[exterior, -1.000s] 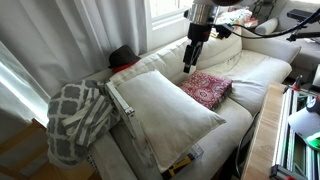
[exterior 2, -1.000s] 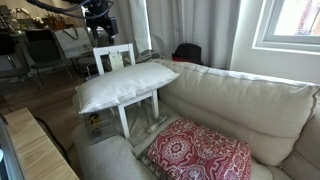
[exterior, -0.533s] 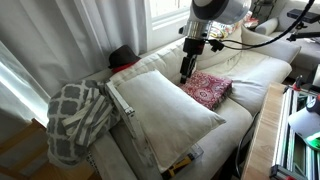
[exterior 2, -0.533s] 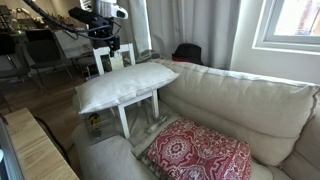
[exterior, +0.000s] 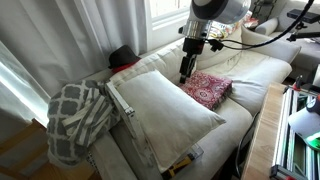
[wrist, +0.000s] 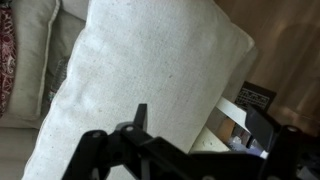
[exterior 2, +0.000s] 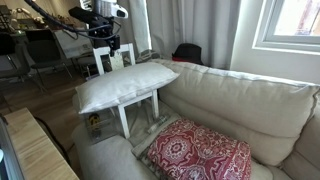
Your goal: Uncover the remote, then place it throw blanket
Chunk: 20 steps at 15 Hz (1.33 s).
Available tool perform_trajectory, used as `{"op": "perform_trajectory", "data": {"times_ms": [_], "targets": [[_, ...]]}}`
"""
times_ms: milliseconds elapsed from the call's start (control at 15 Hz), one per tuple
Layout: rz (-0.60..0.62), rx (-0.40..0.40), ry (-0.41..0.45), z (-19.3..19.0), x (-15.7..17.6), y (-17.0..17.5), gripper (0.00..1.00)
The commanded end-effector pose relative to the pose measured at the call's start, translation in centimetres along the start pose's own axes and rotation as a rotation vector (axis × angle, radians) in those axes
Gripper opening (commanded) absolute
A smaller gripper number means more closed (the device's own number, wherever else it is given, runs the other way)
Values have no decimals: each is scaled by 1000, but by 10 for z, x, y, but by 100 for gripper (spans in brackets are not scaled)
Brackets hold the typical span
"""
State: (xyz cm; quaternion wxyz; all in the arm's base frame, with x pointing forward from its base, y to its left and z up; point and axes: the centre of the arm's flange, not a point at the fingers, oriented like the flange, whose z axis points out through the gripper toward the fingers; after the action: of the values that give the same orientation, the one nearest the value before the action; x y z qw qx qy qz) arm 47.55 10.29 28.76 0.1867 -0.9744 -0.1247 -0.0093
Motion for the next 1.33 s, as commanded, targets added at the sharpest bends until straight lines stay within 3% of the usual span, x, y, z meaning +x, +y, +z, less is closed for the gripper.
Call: {"op": "perform_trajectory", "data": {"times_ms": [0, 333, 600, 867, 1000, 1067, 1267], "targets": [[0, 0, 0, 0, 0, 0, 100], [0, 0, 0, 0, 0, 0, 100], [-34, 40, -20, 22, 1, 64, 100], [-143, 121, -47, 51, -14, 117, 100], [-132, 142, -3, 65, -18, 139, 100], [-140, 198, 23, 73, -20, 148, 100], [-35, 220, 111, 96, -19, 171, 100]]}}
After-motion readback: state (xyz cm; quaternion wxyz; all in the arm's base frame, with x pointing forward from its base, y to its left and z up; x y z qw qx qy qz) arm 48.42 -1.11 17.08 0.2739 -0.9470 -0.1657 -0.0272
